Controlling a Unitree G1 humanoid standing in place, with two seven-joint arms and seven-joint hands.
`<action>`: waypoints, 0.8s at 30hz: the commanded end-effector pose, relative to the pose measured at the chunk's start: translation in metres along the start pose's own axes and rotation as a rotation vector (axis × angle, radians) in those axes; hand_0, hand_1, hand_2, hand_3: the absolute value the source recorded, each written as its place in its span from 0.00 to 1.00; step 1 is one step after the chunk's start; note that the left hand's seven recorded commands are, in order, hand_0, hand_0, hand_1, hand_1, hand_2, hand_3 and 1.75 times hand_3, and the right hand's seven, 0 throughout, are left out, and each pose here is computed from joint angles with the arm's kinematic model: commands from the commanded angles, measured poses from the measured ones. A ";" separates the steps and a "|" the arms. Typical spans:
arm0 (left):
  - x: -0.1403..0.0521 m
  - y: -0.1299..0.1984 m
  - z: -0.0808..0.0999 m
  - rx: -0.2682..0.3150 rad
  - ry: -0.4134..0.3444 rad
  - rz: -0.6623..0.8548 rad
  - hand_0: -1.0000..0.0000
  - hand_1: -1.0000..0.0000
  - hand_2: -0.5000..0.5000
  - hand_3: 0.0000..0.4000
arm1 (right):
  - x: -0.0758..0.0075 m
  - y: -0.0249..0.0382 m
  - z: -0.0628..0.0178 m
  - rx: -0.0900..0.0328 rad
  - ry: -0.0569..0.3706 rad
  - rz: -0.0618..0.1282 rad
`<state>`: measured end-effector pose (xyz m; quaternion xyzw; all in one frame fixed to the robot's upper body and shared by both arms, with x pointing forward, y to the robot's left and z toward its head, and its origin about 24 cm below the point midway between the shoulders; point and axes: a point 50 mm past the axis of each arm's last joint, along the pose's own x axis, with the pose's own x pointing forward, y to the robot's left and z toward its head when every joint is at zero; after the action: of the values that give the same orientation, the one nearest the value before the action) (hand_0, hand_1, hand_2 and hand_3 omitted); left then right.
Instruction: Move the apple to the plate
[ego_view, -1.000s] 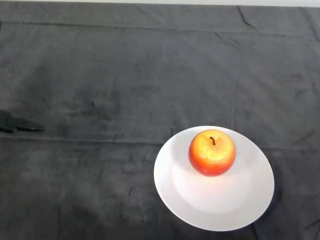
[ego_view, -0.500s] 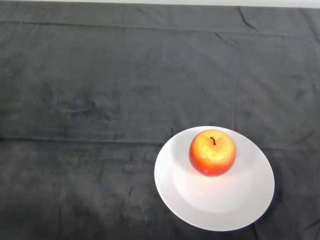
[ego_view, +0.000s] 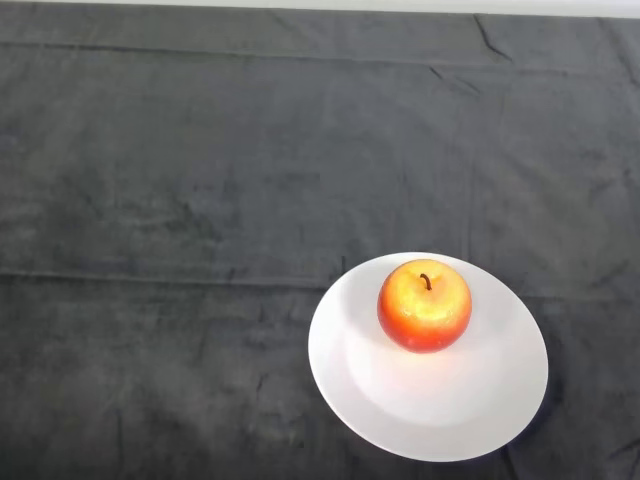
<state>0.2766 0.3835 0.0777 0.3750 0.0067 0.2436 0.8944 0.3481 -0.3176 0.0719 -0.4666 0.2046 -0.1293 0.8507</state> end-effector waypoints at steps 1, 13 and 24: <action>-0.004 0.029 -0.017 0.064 0.067 0.074 1.00 1.00 0.50 0.00 | -0.0023 0.0048 -0.0144 0.000 0.042 0.017; -0.004 0.030 -0.020 0.037 0.122 0.123 1.00 1.00 0.50 0.00 | -0.0023 0.0048 -0.0144 0.000 0.042 0.017; -0.004 0.031 -0.020 0.025 0.130 0.135 1.00 1.00 0.50 0.00 | -0.0024 0.0048 -0.0144 0.000 0.041 0.017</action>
<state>0.2705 0.3969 0.0783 0.3538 0.0323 0.3020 0.8846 0.3481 -0.3176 0.0718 -0.4666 0.2046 -0.1293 0.8507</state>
